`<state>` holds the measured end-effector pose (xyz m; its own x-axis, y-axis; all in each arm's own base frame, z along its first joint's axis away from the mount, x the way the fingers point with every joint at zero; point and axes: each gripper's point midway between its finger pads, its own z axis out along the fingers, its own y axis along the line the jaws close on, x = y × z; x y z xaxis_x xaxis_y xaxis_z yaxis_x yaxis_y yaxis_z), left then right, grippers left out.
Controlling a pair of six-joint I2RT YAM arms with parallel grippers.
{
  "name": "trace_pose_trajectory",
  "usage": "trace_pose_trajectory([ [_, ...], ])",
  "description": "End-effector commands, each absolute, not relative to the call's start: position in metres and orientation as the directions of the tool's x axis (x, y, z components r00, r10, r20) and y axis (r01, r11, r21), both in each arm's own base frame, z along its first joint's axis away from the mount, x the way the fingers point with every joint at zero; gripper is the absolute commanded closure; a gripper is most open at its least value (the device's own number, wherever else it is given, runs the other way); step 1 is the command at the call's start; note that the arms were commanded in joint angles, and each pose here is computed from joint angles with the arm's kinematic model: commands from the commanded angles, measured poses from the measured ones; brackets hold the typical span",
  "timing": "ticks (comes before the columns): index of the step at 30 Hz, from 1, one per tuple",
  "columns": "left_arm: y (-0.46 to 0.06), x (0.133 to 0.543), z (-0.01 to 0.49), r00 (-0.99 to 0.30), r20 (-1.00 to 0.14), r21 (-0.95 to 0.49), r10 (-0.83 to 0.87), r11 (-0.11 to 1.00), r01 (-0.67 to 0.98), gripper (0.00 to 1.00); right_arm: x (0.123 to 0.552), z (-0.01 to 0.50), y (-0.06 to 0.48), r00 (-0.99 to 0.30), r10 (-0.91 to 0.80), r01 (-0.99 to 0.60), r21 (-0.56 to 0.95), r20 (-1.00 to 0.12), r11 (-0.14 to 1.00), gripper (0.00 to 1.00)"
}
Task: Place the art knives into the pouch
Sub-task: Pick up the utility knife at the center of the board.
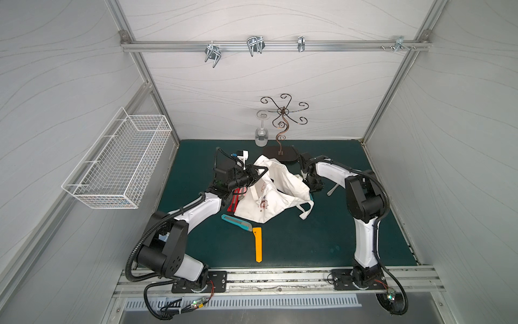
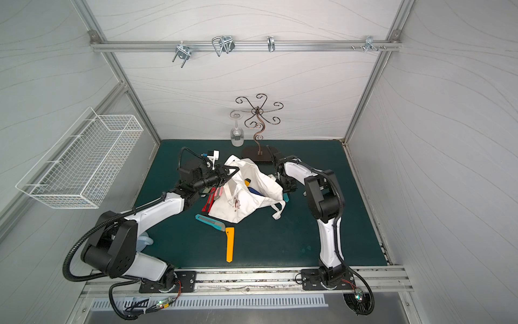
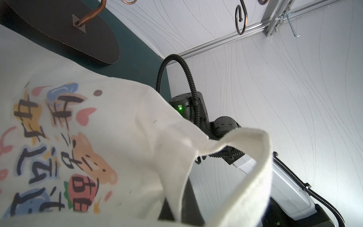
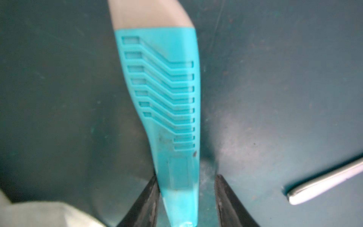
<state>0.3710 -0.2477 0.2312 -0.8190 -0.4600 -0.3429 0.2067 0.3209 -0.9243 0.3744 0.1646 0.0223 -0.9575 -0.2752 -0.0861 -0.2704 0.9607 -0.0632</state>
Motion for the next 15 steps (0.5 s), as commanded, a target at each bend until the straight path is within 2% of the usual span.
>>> trace_pose_trajectory([
  [1, -0.252, 0.376, 0.255, -0.794, -0.399, -0.911, -0.458, 0.293, 0.289, 1.00, 0.363, 0.016, 0.162, -0.959, -0.280, -0.279, -0.028, -0.033, 0.960, 0.52],
  [4, -0.253, 0.376, 0.256, -0.794, -0.398, -0.912, -0.460, 0.290, 0.290, 1.00, 0.359, 0.008, 0.167, -0.959, -0.282, -0.282, 0.001, -0.016, 0.959, 0.55],
  [6, -0.252, 0.376, 0.257, -0.793, -0.400, -0.912, -0.460, 0.289, 0.292, 1.00, 0.356, 0.002, 0.169, -0.959, -0.285, -0.285, 0.010, 0.001, 0.959, 0.61],
  [10, -0.252, 0.375, 0.258, -0.792, -0.402, -0.911, -0.459, 0.291, 0.294, 1.00, 0.352, -0.002, 0.176, -0.953, -0.303, -0.303, 0.008, 0.014, 0.953, 0.80],
  [15, -0.252, 0.374, 0.261, -0.791, -0.404, -0.910, -0.459, 0.290, 0.297, 1.00, 0.360, 0.021, 0.176, -0.954, -0.297, -0.296, -0.029, -0.039, 0.955, 0.82],
])
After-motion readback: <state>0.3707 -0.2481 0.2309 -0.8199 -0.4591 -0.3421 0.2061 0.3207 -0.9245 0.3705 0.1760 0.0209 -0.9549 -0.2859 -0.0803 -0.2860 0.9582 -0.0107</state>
